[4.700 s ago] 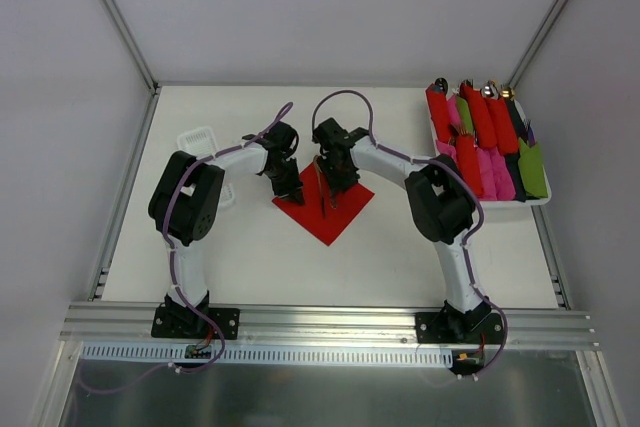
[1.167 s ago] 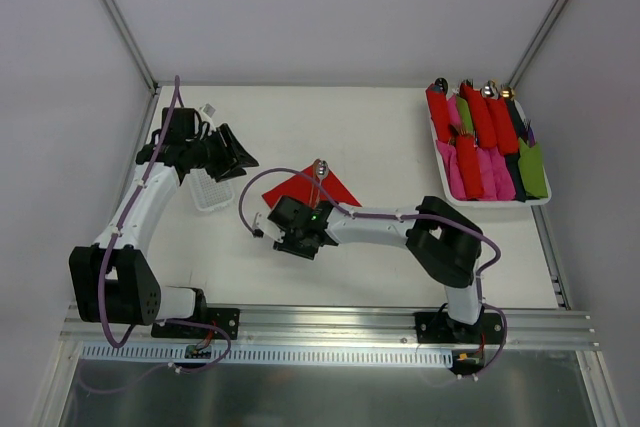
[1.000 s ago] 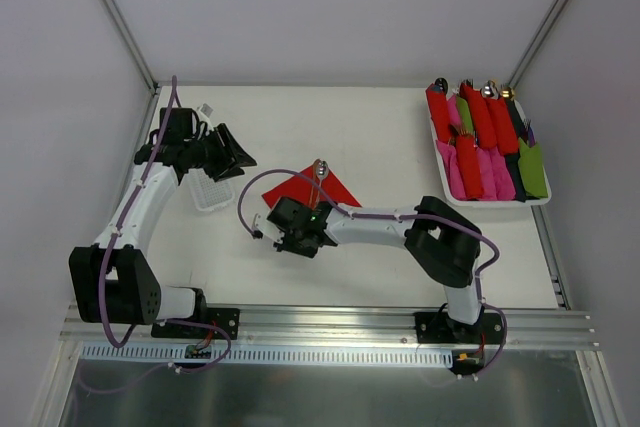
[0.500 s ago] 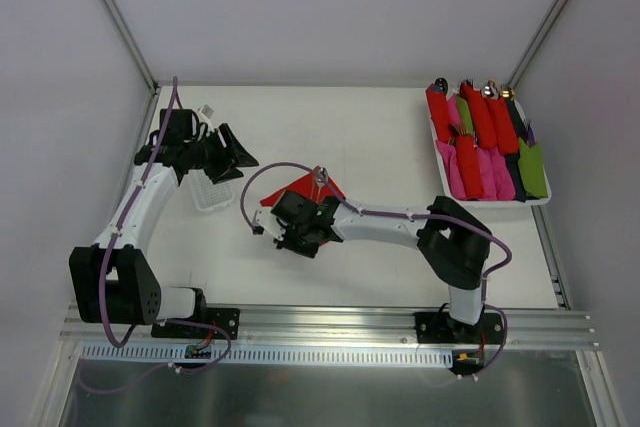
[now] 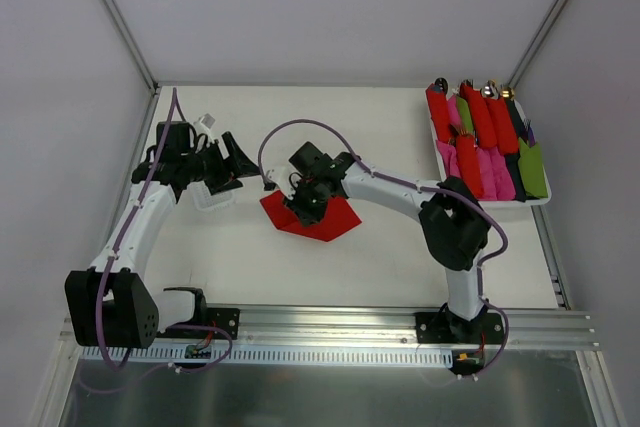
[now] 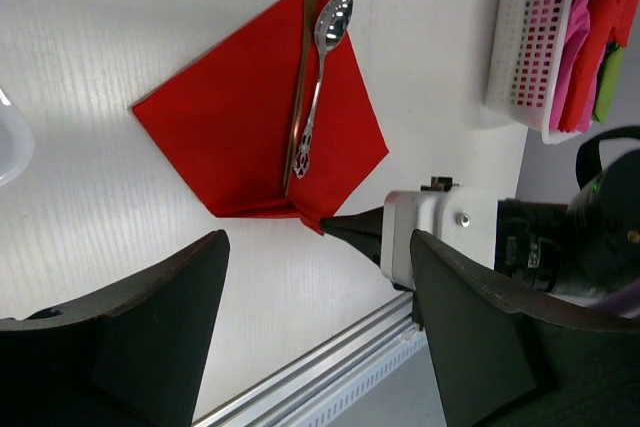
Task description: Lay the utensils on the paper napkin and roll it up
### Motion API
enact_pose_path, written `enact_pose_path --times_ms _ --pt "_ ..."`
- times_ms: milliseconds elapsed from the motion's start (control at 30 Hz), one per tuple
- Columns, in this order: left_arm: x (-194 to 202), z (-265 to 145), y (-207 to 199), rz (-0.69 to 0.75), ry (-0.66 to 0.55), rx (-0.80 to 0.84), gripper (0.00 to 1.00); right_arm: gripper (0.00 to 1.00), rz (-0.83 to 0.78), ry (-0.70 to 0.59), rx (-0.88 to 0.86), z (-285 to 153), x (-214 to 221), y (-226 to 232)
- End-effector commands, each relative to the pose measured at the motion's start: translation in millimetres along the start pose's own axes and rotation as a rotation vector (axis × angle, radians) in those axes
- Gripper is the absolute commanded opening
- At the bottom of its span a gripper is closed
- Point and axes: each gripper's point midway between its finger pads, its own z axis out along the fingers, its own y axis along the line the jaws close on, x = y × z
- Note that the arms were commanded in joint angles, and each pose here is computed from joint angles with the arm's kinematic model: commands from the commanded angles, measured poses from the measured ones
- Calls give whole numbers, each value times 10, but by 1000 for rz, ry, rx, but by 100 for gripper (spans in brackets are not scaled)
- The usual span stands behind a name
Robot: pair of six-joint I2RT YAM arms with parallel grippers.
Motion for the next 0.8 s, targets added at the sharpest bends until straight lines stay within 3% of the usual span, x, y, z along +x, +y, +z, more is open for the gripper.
enact_pose_path --times_ms 0,333,767 --pt "23 -58 -119 51 -29 90 74 0 -34 9 -96 -49 3 71" --pt "267 35 34 50 -10 113 62 0 24 -7 -105 -49 51 -230" --pt "572 268 43 60 56 136 36 0 53 -23 -109 -63 33 -460"
